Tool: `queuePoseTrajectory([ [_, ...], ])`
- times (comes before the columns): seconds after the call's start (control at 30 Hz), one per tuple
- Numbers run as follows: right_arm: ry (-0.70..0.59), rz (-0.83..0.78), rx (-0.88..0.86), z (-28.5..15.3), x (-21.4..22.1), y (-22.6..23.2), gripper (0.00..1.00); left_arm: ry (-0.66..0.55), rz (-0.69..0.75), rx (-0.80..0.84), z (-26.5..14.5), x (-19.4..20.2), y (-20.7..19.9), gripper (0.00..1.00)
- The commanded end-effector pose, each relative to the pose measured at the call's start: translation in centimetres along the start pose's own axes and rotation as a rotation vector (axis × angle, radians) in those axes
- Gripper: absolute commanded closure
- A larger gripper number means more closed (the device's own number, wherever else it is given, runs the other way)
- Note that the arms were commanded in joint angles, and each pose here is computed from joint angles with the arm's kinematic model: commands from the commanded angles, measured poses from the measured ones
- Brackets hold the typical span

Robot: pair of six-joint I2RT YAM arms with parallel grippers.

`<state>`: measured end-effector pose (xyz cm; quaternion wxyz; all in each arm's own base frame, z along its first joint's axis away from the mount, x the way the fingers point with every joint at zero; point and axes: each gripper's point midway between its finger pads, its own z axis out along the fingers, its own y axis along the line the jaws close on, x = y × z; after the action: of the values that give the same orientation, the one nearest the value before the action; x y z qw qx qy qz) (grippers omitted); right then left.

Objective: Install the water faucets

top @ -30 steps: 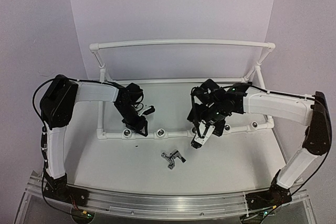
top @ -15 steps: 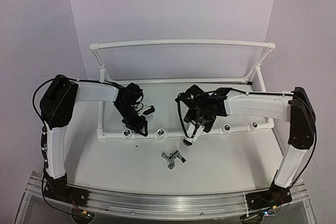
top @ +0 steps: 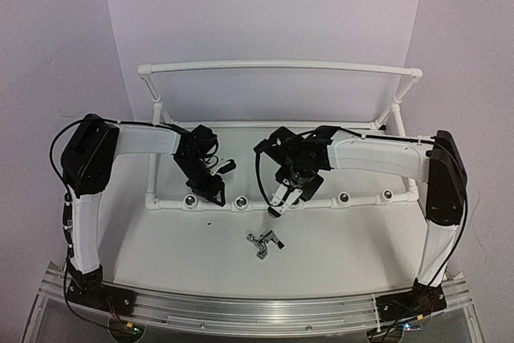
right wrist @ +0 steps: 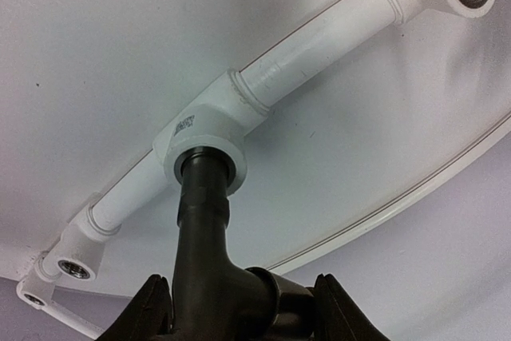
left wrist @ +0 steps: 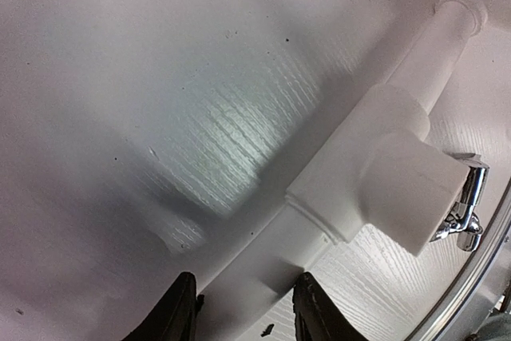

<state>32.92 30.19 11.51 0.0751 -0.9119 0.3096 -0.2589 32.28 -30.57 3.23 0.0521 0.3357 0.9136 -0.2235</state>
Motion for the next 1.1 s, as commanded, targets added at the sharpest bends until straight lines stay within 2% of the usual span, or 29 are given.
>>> queuePoseTrajectory([
  [0.0,-0.028,0.257,-0.051,-0.5,-0.2,0.5,0.73,0.116,-0.049,-0.010,2.8,2.8,0.5,0.60],
  [0.43,-0.023,0.367,-0.087,0.1,-0.5,1.4,0.92,0.124,-0.057,-0.002,3.0,2.9,0.5,0.64],
  [1.0,-0.039,0.493,-0.115,-0.1,-0.8,0.6,0.93,0.128,-0.061,-0.001,3.0,2.8,0.5,0.65],
  [1.03,-0.040,0.490,-0.113,-0.1,-0.8,0.6,0.91,0.127,-0.062,-0.001,3.0,2.8,0.5,0.65],
  [1.07,-0.040,0.485,-0.112,-0.2,-0.7,0.7,0.82,0.127,-0.062,0.000,3.1,2.8,0.5,0.65],
])
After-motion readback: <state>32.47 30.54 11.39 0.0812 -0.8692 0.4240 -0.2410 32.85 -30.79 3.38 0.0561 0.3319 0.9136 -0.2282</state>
